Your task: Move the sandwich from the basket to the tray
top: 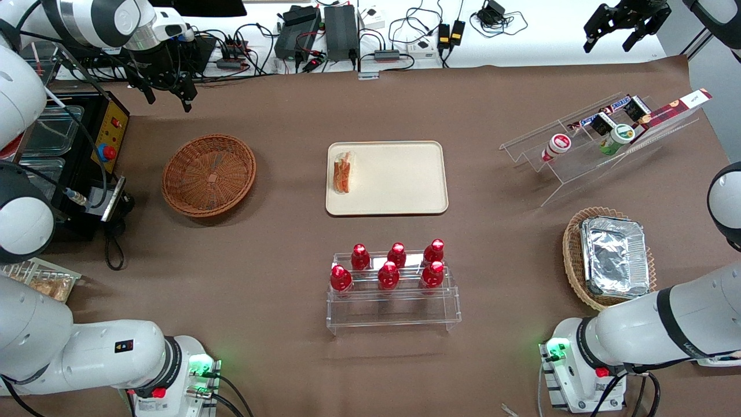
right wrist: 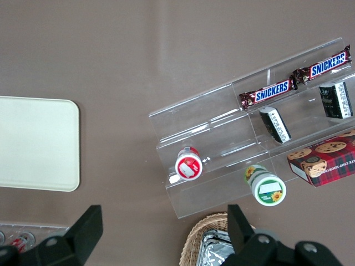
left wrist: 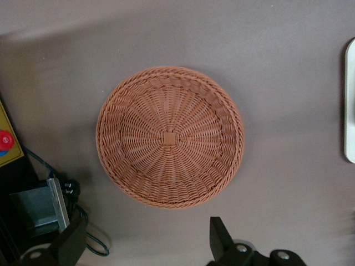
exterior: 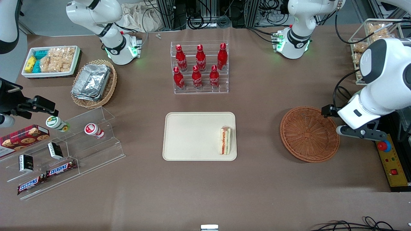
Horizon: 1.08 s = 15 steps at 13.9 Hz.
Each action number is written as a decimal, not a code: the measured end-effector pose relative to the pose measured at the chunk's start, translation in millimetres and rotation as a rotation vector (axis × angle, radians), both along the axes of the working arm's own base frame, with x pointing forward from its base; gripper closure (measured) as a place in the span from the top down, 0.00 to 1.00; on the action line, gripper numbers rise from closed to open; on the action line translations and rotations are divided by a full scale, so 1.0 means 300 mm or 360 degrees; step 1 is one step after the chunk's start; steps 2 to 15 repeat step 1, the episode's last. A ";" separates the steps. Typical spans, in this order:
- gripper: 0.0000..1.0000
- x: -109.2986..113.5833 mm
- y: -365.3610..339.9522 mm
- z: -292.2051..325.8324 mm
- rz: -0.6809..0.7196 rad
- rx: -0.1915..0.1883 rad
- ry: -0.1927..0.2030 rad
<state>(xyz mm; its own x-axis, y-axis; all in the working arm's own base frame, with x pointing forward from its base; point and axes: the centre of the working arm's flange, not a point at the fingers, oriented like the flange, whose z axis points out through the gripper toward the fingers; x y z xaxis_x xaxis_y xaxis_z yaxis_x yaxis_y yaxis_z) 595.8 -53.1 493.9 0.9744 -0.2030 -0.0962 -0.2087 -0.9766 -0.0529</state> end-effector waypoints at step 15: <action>1.00 -0.004 0.003 0.007 -0.0027 -0.0001 -0.0002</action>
